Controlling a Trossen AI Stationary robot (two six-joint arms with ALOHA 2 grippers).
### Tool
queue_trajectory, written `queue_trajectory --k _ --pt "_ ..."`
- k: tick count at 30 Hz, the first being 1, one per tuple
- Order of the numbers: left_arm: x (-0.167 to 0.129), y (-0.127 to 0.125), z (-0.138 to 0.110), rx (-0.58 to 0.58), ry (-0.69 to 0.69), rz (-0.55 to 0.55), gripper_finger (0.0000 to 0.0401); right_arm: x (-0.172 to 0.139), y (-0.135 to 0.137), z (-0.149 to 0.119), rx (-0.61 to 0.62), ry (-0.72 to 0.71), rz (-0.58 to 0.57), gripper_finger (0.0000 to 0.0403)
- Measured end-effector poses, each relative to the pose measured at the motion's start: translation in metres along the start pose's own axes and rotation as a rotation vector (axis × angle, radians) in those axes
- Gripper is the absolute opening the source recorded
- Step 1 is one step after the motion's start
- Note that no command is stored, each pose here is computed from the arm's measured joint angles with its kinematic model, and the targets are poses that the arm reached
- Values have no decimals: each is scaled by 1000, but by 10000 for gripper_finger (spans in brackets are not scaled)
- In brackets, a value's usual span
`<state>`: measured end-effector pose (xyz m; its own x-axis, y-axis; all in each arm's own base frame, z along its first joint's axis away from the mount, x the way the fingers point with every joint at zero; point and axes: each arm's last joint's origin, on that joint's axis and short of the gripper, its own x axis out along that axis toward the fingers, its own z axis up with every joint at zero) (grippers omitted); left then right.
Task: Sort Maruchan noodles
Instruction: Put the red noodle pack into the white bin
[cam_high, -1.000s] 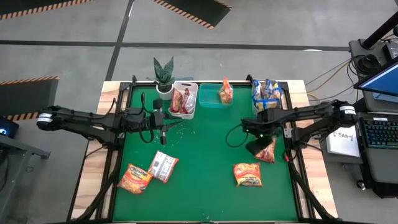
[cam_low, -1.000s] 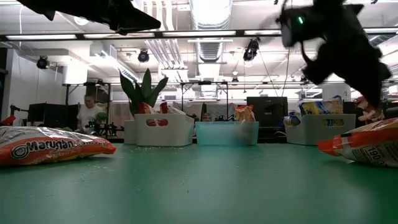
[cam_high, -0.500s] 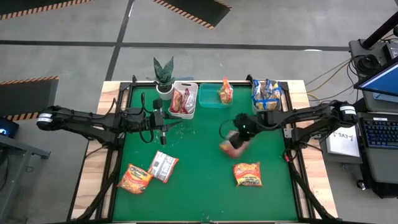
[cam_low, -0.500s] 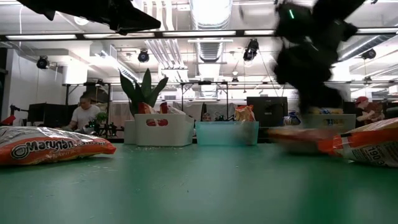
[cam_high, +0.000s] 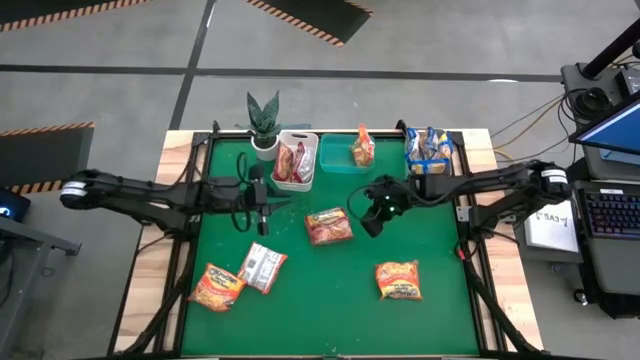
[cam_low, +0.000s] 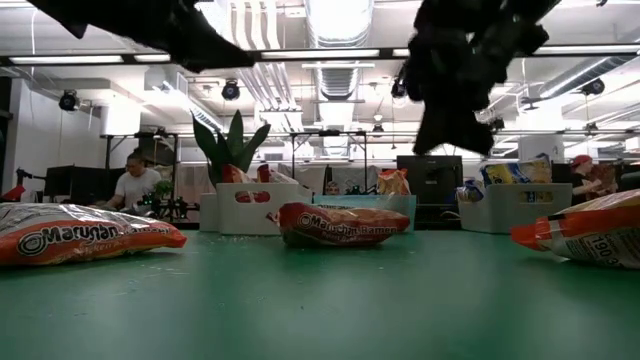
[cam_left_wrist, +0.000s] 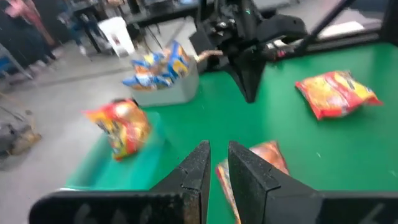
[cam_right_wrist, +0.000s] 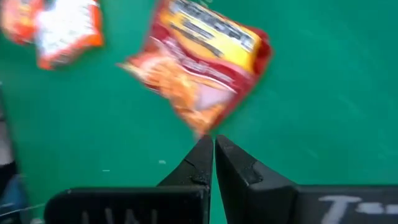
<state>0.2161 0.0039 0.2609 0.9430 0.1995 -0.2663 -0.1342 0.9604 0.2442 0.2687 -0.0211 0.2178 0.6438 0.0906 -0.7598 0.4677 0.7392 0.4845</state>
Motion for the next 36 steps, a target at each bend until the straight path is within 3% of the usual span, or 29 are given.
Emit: queue_trajectory --k 7,15,19,30,36 --pt "30 -17 -23 -98 132 -197 39 31 -19 -11 40 5 -96 9" --pt "74 -35 -61 -124 279 -218 39 56 -23 -2 50 -54 -56 26" --pt "90 -39 -68 -120 311 -222 39 60 -27 -1 84 -53 -58 71" --pt "113 -48 -89 -110 395 -230 39 60 -24 4 81 -95 -12 243" --pt "116 -50 -96 -126 416 -226 39 62 -23 6 74 -128 15 292"
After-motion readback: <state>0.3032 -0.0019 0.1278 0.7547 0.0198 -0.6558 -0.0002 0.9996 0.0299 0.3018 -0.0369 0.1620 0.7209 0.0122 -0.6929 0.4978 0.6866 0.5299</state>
